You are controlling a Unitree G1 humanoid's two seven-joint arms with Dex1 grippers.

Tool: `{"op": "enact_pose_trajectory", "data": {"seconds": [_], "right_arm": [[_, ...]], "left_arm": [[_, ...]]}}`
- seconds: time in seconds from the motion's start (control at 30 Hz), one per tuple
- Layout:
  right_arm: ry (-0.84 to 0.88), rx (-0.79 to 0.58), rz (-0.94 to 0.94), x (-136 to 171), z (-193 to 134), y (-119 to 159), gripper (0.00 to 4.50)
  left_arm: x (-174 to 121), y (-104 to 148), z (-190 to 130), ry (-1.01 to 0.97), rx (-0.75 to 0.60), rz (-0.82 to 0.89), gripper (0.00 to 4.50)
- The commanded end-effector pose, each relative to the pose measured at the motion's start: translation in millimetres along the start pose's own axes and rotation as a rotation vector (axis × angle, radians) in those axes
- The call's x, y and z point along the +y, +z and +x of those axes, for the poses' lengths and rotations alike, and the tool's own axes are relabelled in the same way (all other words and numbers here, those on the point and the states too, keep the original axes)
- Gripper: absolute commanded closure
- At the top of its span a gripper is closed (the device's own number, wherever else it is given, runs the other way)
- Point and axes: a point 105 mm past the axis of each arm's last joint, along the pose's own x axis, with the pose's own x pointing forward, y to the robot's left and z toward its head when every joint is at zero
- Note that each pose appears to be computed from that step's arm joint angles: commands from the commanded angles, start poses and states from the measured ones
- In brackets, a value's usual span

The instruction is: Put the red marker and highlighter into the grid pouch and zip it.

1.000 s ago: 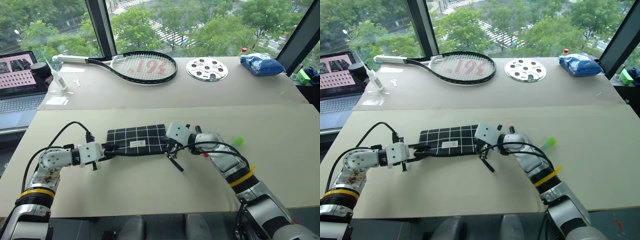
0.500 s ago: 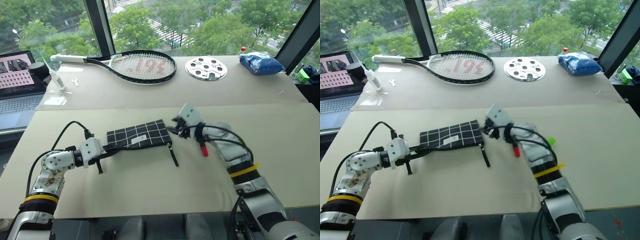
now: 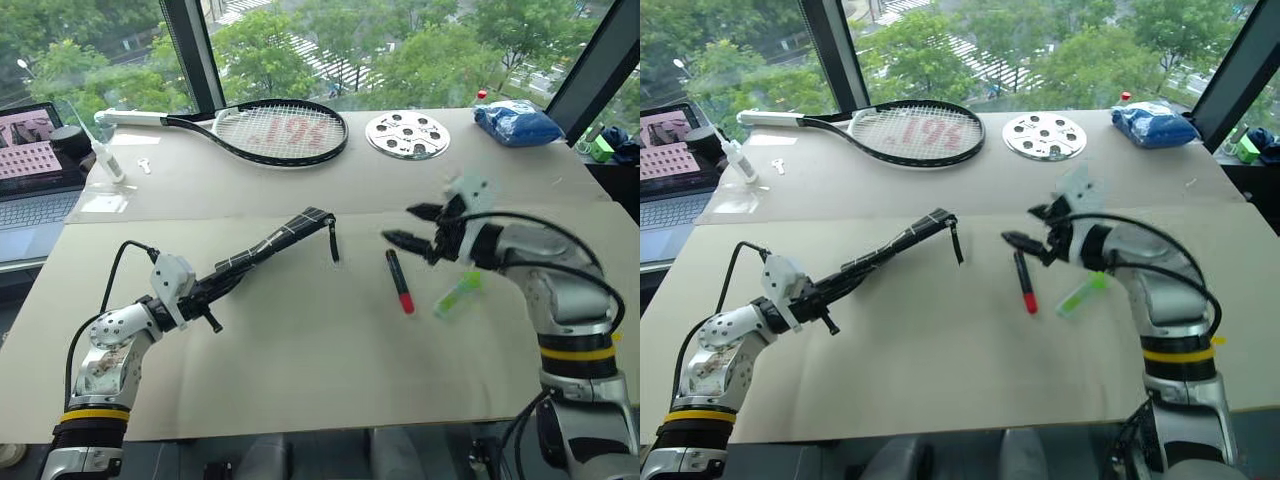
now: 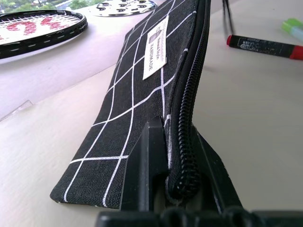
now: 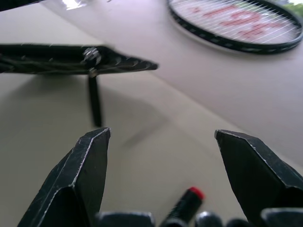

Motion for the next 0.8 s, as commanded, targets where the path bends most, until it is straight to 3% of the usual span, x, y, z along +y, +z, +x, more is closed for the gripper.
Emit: {"op": "enact_pose_trajectory", "data": {"seconds": [0.03,0.37,0.73,0.8], "right_arm": [[-0.015,-0.008,-0.021,12,20,5,0.60],[-0.163,-0.021,-0.003,-10,58,11,0.60],[-0.019,-0.039,0.035,23,70,11,0.60],[-0.009,-0.047,0.032,25,69,11,1.10]], "left_arm": [[2,13,2,0.005,-0.037,0.026,4.50],[-7,8,6,-0.056,0.016,0.082,4.50],[2,1,13,0.004,0.068,0.122,4.50],[3,1,14,0.015,0.067,0.120,4.50]]}}
